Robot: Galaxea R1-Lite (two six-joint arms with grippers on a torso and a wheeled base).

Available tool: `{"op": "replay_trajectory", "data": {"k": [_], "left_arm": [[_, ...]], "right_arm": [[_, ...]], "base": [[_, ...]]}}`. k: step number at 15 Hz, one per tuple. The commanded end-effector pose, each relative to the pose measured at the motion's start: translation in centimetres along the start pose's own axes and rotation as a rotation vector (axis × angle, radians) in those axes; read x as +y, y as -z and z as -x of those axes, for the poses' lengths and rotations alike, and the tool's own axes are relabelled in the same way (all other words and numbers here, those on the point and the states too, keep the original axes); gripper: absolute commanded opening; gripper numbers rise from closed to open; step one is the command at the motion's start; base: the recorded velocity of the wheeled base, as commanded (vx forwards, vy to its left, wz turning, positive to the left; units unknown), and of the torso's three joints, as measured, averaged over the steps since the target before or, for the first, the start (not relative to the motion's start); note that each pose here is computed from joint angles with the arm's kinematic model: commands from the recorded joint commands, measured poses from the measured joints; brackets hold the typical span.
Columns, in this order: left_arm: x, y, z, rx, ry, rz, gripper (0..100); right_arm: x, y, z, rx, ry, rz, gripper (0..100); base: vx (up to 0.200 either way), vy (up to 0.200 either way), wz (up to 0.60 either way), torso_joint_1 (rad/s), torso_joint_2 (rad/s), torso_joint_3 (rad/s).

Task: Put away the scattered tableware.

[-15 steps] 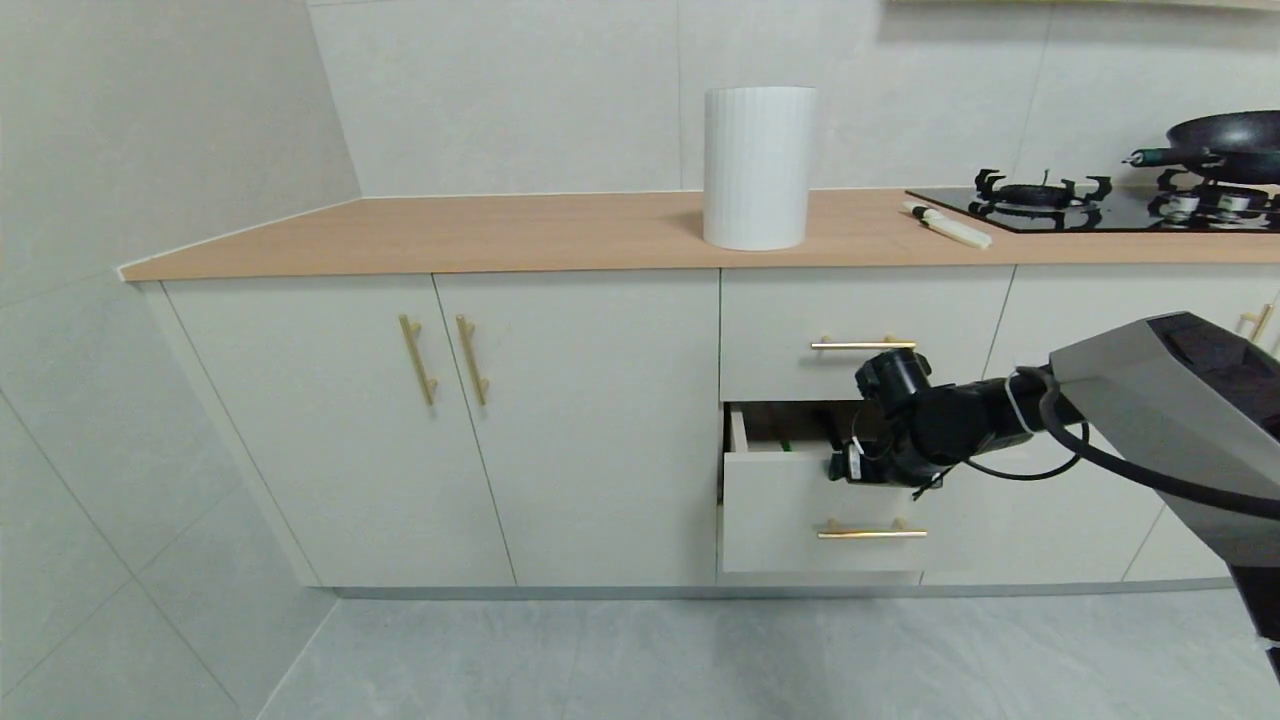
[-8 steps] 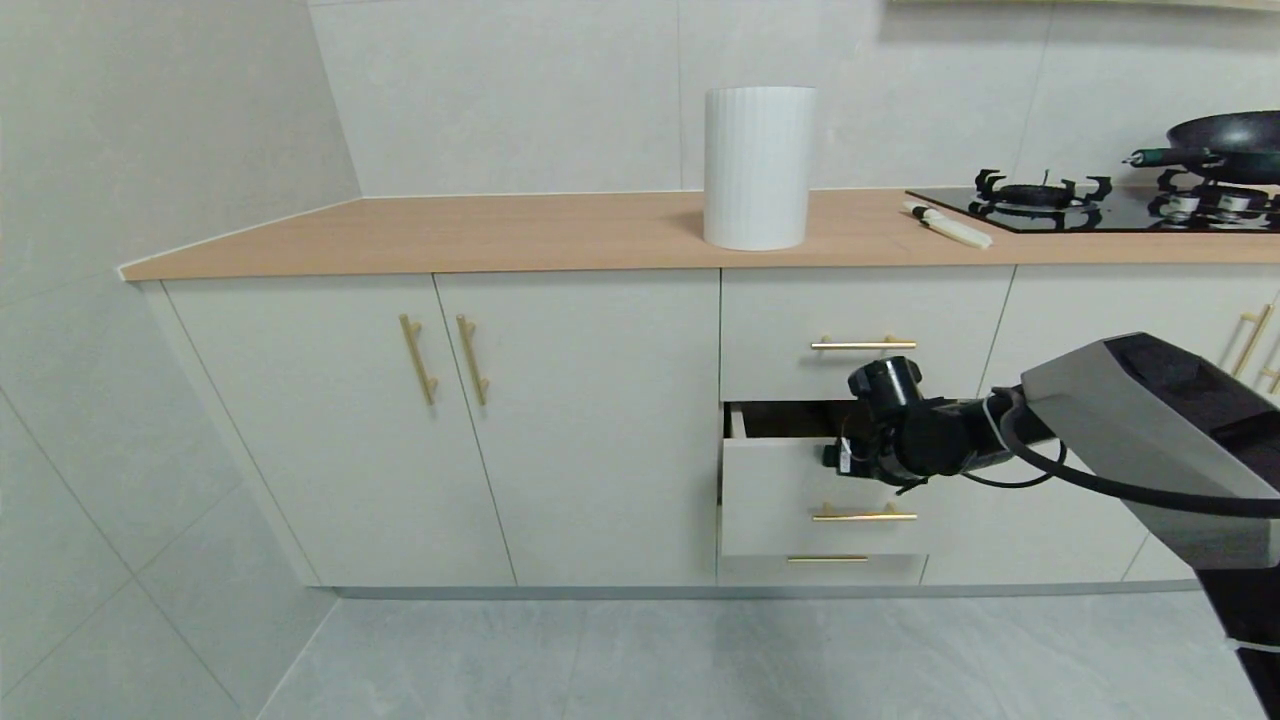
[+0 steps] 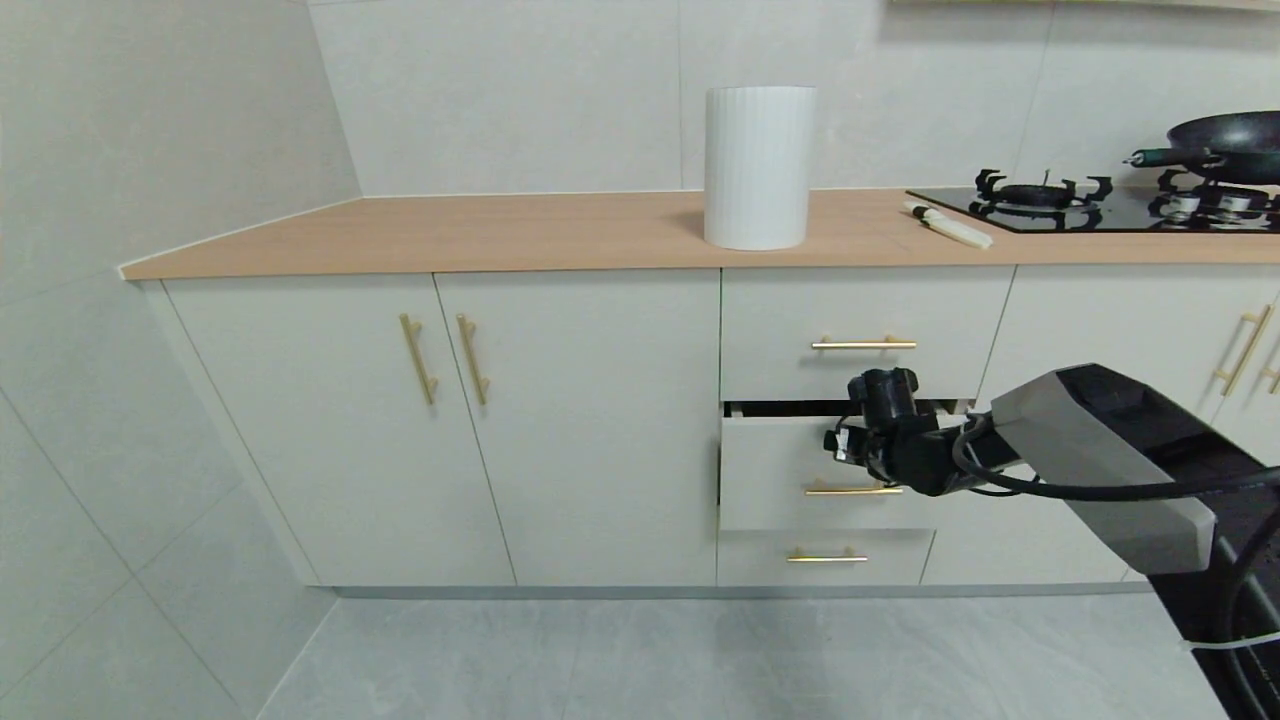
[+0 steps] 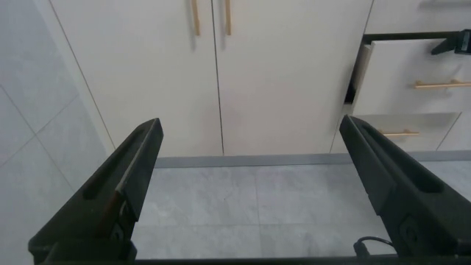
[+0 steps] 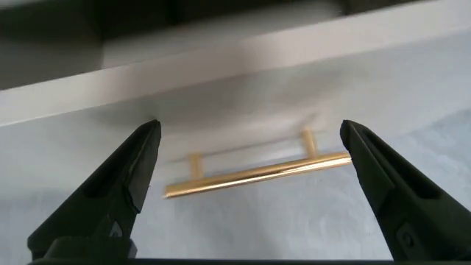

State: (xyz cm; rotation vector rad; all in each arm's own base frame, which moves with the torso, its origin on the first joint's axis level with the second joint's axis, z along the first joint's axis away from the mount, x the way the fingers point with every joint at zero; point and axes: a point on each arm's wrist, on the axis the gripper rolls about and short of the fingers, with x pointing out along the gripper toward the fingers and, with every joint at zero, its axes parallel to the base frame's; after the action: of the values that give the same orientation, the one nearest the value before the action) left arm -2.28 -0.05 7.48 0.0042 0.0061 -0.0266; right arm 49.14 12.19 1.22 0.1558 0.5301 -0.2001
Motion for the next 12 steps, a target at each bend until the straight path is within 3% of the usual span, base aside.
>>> {"op": "replay_trajectory", "data": {"k": [1,12], "left_arm": [[0.0,0.0,0.0,0.0,-0.001,0.0,100],[0.0,0.0,0.0,0.0,-0.001,0.0,100]], "right_arm": [[-0.5,0.8,-1.5,0.002,0.021,-0.009,100],[-1.3,-1.2,-4.5,-0.143,0.114,-0.148,100]], "base": [[0.0,0.0,0.0,0.0,0.0,0.0],[0.0,0.0,0.0,0.0,0.0,0.0]]}}
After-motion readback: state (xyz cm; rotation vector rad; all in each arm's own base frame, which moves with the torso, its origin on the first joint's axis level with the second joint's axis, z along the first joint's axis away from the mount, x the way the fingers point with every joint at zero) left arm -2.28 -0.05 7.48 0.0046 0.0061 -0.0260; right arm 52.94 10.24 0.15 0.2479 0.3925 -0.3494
